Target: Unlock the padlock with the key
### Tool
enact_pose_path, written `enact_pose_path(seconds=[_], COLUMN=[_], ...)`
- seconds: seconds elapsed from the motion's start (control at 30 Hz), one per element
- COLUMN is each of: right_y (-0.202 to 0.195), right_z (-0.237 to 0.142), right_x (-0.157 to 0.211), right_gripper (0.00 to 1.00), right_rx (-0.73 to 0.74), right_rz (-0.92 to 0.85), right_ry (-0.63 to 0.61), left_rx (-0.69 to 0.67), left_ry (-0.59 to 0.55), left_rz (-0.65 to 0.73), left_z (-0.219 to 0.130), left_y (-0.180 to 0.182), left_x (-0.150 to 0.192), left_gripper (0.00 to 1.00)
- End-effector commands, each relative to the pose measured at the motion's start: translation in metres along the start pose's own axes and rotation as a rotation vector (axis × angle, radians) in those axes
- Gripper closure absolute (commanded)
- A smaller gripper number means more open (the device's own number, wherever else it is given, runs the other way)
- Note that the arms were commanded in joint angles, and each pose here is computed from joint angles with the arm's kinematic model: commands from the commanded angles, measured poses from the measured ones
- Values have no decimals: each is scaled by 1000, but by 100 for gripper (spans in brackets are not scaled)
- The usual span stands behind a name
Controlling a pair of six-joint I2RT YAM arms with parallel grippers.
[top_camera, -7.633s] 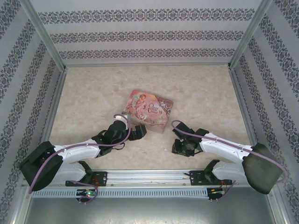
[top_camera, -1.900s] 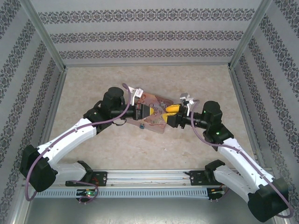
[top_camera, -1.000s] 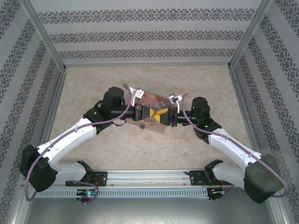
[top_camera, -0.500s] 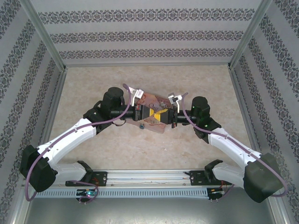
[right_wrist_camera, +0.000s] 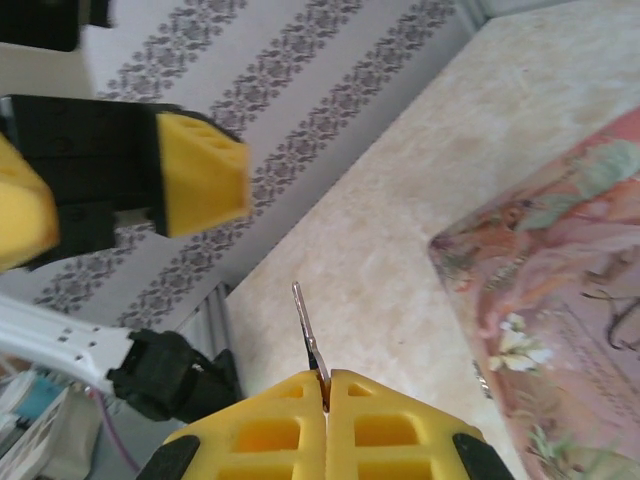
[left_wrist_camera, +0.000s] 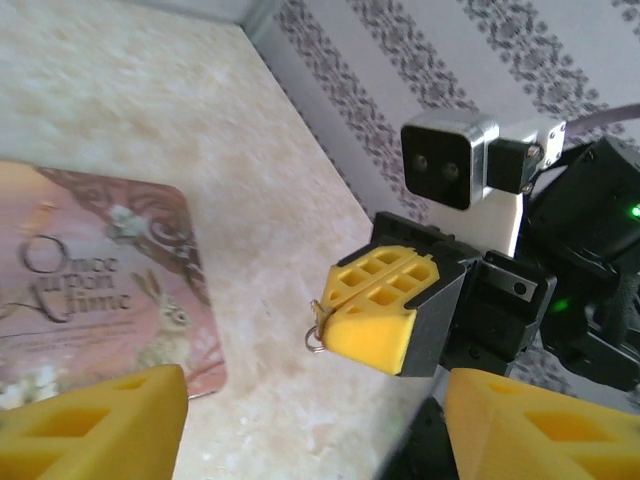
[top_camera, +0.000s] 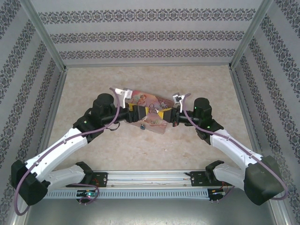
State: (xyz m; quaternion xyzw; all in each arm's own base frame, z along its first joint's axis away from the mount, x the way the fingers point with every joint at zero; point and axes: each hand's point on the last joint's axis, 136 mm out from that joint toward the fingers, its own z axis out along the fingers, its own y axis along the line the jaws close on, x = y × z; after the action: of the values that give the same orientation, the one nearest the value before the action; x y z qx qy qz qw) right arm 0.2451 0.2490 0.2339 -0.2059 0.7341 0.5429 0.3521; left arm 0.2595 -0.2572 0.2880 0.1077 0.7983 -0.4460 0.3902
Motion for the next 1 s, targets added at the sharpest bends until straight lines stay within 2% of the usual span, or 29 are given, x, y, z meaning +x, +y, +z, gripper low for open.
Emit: enact_pose_path(seconds=[0.0,0.17,0.33,0.57,0.97], right_y=[-28,-59,-85,-108,-132], right_z=[1,9,17,31,48], right_x=[7,13,16,21,51], right_gripper=[100,100,100,100,100], right_rx=[105,199,265,300,328], right_rz=[16,87,164,240,290], right_ry=[-10,-7,-4,32,121], left_rx=[-175,-280,-339,-325,-226], left_ry=[-58,-92,-78,-2,-32], left_rz=[18,9,1,0,-1], left_z=[-12,-23,-24,-10,6], left_y=[40,72,96,113,119], left_x=[5,25,48,80,100], left_gripper=[27,23,20,18,20])
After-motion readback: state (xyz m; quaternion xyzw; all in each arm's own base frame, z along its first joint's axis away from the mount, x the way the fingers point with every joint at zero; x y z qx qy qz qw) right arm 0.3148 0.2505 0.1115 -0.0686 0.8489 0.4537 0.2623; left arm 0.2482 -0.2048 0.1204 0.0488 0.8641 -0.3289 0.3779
